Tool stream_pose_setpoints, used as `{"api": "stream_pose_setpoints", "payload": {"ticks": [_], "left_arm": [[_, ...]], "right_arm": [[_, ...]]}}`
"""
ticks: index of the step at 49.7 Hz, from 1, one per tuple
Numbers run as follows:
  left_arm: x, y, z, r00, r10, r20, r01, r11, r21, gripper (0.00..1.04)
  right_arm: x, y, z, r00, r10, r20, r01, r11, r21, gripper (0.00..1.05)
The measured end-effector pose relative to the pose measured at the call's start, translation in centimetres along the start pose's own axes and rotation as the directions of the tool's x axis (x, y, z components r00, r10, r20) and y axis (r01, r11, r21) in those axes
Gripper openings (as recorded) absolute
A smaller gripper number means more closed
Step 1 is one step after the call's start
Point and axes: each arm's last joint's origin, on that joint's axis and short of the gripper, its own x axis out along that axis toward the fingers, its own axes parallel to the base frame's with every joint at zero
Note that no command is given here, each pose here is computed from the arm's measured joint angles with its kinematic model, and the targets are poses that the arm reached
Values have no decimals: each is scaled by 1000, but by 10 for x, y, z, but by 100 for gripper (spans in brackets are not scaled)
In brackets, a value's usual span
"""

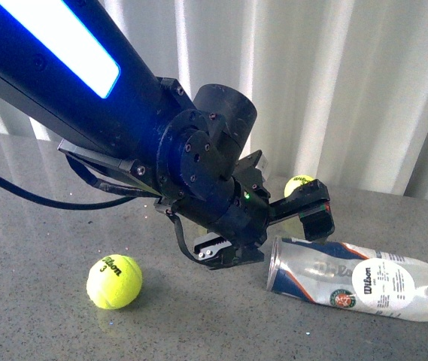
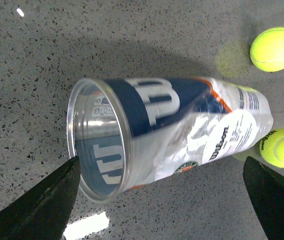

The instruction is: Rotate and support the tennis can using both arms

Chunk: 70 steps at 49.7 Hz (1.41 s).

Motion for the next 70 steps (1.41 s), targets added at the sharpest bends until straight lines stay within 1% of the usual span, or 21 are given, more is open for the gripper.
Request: {"api": "stream_pose_setpoints", "payload": {"ticks": [12,29,31,39,40,42,43,50,53,56,61,66,70], "left_arm": [[2,1,3,1000,-15,8,15,1000,5,98],[18,-3,-13,999,-34,-39,34,999,-1,98],[19,-4,-13,999,-35,-40,35,999,0,93],[23,-9,-17,998,-47,-48,47,999,-1,68],[23,-9,-17,998,-48,-47,48,999,0,67],[25,-11,-18,997,-51,-49,51,999,4,58],[25,-11,-19,997,-51,-50,51,999,4,56],[28,-13,-21,997,-51,-58,52,999,8,33],[28,-14,-21,997,-56,-60,57,998,9,19],[28,-16,-20,996,-69,-63,70,998,11,11],[23,-19,-16,995,-80,-59,81,997,16,5],[16,-24,-12,996,-77,-52,79,996,31,5],[6,-28,-7,998,-54,-42,57,997,57,5]], "right_arm": [[0,0,0,1000,0,0,0,1000,0,98],[0,0,0,1000,0,0,0,1000,0,98],[0,0,0,1000,0,0,0,1000,0,98],[0,0,0,1000,0,0,0,1000,0,98],[0,0,0,1000,0,0,0,1000,0,98],[0,0,0,1000,0,0,0,1000,0,98],[0,0,0,1000,0,0,0,1000,0,98],[0,0,0,1000,0,0,0,1000,0,98],[0,0,0,1000,0,0,0,1000,0,98],[0,0,0,1000,0,0,0,1000,0,98],[0,0,0,1000,0,0,0,1000,0,98],[0,0,0,1000,0,0,0,1000,0,98],[0,0,0,1000,0,0,0,1000,0,98]]}}
